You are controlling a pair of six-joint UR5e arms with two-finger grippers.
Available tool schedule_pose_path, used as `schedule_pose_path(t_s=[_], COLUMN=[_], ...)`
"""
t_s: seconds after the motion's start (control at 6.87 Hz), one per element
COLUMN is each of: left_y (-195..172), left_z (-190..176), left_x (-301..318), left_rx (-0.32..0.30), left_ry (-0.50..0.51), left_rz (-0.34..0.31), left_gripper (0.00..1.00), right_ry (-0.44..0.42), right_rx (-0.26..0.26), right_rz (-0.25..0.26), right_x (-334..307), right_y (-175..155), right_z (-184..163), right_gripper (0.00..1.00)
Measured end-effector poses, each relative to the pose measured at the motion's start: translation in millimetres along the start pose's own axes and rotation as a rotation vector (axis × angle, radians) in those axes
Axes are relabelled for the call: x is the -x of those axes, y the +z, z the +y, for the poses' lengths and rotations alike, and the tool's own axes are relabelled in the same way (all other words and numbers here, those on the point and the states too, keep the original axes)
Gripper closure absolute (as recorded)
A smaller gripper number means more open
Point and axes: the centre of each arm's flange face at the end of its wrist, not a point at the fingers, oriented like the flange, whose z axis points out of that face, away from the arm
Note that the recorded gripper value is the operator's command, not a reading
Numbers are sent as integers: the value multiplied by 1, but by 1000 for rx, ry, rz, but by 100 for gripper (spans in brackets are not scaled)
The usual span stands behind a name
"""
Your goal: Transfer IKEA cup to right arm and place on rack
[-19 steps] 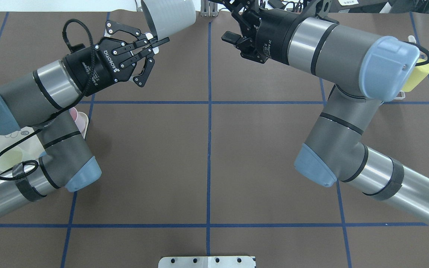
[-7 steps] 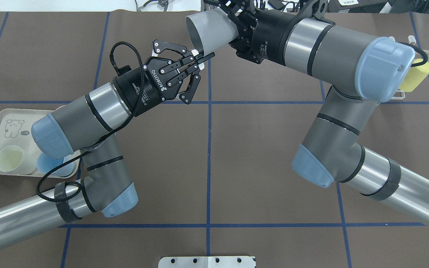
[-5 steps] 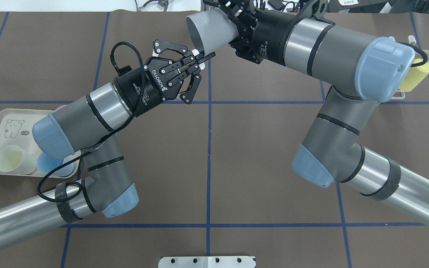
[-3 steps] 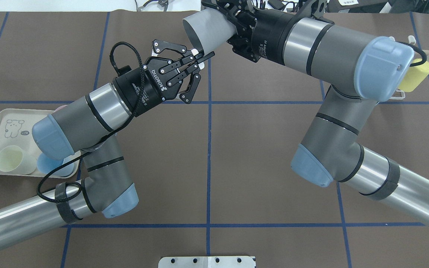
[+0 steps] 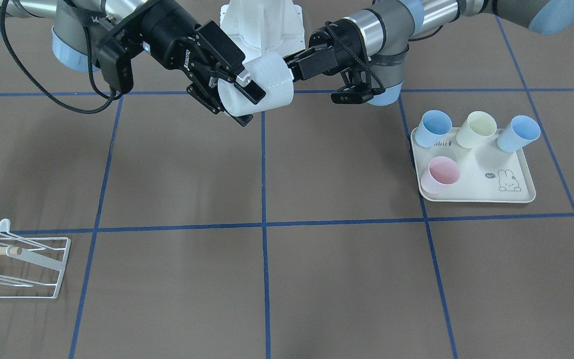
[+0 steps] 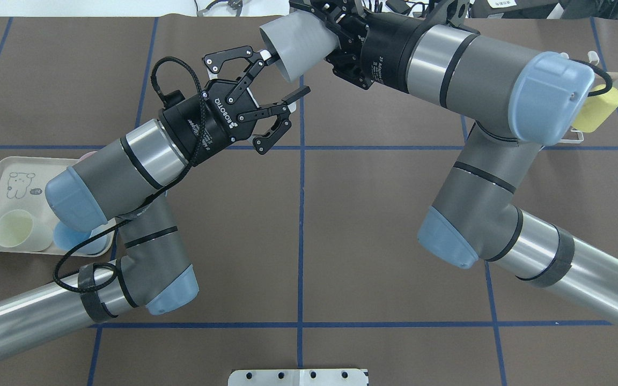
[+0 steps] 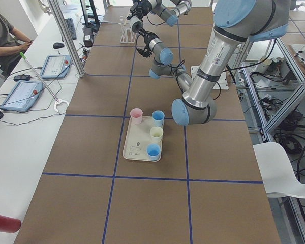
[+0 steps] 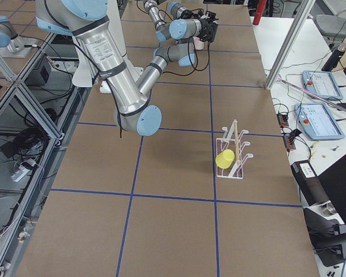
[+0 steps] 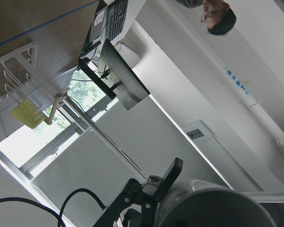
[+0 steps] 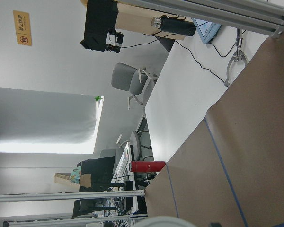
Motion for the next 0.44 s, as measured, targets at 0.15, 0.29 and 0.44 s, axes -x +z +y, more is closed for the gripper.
schedule_pose_path(t_s=[0.15,0.29,0.44], left_y=[-1,-2,-2], left_z=[-1,-1,0], left_x=[0,-1,-3], left_rx=[-2,-2,0], left_ry=[15,20,23], left_rz=[4,6,8], left_gripper=[0,0,0], right_ry=[0,-2,-6], right_rx=[3,-2,-17], right_rz=[-13,-21,-29], right_x=[0,2,6], right_y=[-1,-2,-4], right_z=[-1,-5,-16], right_gripper=[100,100,100])
